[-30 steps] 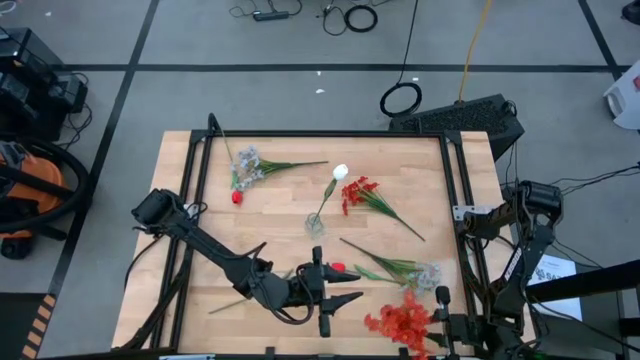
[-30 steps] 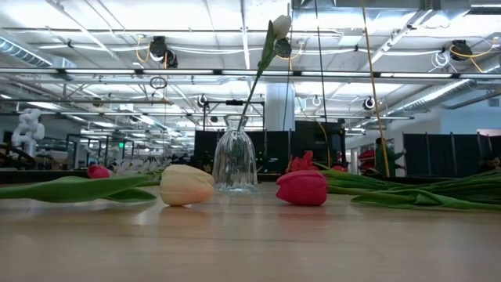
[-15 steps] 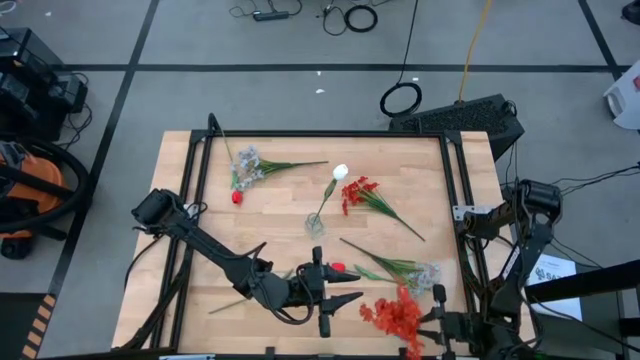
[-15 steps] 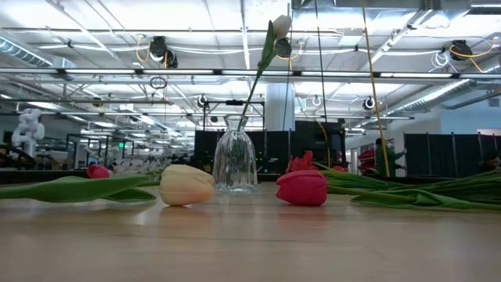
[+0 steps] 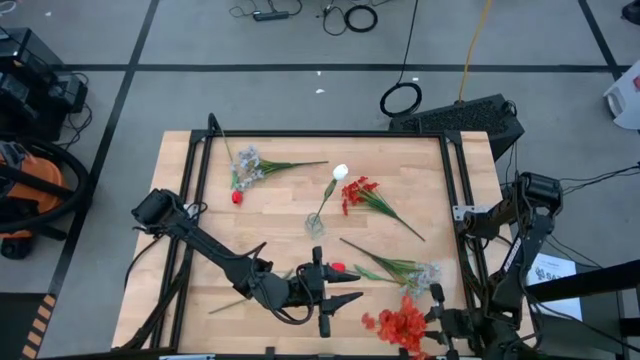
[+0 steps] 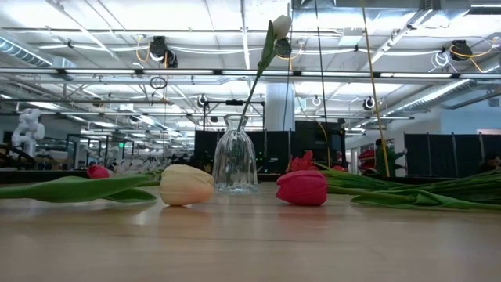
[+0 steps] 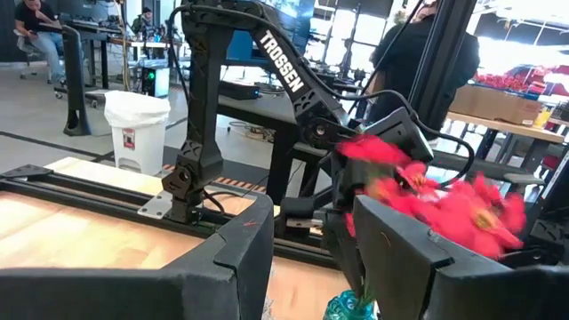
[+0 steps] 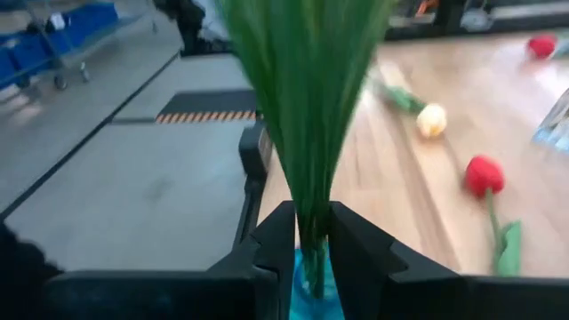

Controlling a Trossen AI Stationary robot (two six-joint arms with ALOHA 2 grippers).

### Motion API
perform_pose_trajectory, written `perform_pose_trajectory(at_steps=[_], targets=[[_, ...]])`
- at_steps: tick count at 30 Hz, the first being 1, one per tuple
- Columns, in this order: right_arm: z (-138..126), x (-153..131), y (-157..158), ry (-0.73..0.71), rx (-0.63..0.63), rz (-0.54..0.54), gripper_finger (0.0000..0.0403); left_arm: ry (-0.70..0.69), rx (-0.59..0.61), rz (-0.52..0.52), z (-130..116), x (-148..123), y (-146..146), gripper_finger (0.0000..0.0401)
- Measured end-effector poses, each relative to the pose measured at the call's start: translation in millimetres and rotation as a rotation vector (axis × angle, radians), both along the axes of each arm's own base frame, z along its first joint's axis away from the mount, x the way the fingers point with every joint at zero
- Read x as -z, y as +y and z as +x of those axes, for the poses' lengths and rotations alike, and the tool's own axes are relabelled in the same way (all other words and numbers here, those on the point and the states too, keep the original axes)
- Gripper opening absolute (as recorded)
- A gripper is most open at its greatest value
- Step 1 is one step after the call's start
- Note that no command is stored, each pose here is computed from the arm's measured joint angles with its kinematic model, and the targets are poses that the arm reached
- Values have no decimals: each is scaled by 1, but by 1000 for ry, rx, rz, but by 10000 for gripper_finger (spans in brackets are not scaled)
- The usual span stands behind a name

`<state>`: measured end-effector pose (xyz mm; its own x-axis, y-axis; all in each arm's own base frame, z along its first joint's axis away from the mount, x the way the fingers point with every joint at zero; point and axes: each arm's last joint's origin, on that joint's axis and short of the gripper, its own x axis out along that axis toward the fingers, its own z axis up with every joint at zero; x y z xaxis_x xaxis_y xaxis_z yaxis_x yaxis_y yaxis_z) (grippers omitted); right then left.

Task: Sort flowers into vase by color
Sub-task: Put the bottom red flowers into the blue vase

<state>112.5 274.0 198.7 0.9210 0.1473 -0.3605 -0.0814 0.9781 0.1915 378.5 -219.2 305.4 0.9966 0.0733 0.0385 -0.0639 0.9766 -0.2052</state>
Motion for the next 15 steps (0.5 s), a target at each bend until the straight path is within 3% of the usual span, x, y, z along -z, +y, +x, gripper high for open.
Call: perform_pose_trajectory(at_steps=[15], targets=[[-2,-29,-29,115,-45,62,64,7,0,5,0,1,0,162]])
